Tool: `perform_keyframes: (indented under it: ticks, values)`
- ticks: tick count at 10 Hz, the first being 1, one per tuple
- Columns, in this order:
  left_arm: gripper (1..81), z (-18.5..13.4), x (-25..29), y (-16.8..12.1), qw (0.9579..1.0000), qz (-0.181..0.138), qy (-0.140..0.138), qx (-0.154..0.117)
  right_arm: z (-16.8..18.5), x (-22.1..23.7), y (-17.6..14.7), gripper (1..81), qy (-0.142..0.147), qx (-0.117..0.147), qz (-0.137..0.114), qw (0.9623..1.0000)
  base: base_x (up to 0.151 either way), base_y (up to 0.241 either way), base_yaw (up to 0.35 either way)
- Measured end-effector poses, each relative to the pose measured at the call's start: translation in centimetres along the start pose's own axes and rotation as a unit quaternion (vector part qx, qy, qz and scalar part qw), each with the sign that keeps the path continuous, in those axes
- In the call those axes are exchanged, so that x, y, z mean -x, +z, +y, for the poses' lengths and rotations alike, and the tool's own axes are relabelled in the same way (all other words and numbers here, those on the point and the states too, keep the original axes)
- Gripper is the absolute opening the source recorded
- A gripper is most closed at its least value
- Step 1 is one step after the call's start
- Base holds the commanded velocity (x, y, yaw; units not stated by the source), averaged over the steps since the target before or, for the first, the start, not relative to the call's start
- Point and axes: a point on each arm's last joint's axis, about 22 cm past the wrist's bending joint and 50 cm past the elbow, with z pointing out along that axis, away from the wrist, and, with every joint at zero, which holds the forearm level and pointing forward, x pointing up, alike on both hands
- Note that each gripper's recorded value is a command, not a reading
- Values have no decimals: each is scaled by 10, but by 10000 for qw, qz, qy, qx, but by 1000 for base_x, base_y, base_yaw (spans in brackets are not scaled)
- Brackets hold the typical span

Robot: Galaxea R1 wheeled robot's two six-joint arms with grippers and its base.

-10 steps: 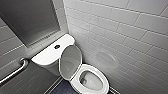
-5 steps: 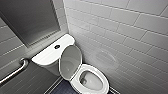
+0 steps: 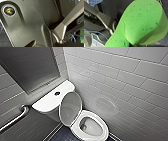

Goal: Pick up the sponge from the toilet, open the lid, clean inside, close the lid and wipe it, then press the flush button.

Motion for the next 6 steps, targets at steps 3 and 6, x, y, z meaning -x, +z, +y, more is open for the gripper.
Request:
perform_keyframes:
  ticks: [3, 6]
  values:
    - [811, 18, 27, -14, 9998, -155, -77, 70, 0, 28, -28, 10, 73, 115, -136, 9998, 0, 0, 0]
    - [811, 34, 51, -28, 9994, -293, -146, 125, 3, 54, -56, 10, 126, 258, -259, 9993, 0, 0, 0]
